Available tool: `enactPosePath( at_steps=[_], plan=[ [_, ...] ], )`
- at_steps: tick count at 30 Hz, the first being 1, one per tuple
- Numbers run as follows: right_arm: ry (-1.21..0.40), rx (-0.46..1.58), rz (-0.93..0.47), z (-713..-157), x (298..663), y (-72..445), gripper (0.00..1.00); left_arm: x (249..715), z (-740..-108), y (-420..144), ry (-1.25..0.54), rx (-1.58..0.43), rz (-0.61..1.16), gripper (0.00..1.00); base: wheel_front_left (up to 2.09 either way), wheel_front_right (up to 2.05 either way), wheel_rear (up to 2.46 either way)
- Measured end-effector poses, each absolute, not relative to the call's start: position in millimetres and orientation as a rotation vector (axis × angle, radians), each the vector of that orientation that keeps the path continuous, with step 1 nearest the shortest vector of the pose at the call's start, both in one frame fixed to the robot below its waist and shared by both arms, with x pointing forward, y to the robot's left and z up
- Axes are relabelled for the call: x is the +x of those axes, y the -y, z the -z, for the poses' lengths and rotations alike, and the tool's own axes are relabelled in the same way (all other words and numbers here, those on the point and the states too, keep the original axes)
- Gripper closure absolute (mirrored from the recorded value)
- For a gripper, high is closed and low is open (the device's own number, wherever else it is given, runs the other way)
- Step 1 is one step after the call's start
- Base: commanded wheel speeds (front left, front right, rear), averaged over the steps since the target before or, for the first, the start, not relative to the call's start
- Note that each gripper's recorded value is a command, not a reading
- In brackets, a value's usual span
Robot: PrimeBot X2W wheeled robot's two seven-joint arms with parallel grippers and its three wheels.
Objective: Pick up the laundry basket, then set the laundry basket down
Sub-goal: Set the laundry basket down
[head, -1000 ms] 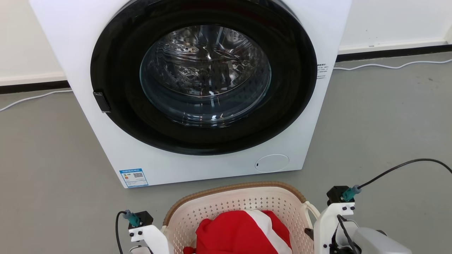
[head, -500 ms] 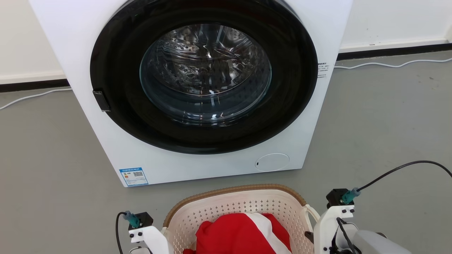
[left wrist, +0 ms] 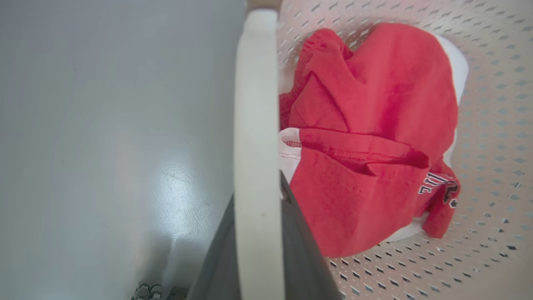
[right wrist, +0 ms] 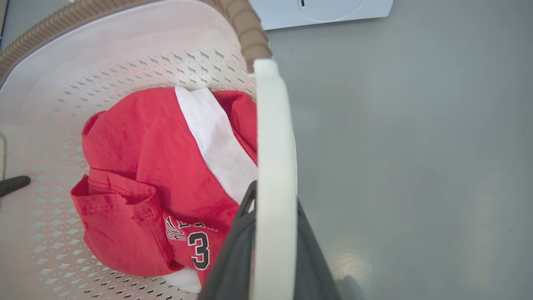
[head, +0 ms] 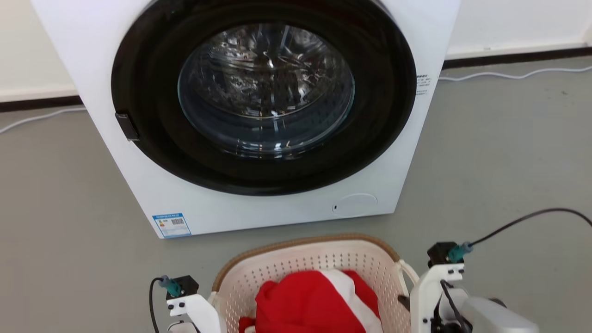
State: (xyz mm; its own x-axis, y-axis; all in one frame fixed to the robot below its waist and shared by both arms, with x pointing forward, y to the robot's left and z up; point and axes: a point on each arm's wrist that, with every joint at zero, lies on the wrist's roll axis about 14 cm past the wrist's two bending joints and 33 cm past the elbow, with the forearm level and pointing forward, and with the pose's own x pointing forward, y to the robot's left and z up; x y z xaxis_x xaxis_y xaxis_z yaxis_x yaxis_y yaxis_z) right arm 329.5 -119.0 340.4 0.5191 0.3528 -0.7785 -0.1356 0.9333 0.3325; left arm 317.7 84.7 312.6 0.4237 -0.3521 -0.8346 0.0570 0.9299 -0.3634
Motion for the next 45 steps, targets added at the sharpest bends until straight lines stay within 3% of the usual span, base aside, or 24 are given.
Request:
enactPosePath(
  at_steps=[14,45],
  plan=[
    [-0.937,0.248,-0.286,-324,373,118,1.00,372,-298,-89,-1.000,-0.293,0.237,1.00,0.00,0.00,0.00],
    [-0.953,0.286,-0.263,-210,451,109,1.00,460,-192,-101,-0.989,-0.260,0.198,1.00,0.00,0.00,0.00]
  ],
)
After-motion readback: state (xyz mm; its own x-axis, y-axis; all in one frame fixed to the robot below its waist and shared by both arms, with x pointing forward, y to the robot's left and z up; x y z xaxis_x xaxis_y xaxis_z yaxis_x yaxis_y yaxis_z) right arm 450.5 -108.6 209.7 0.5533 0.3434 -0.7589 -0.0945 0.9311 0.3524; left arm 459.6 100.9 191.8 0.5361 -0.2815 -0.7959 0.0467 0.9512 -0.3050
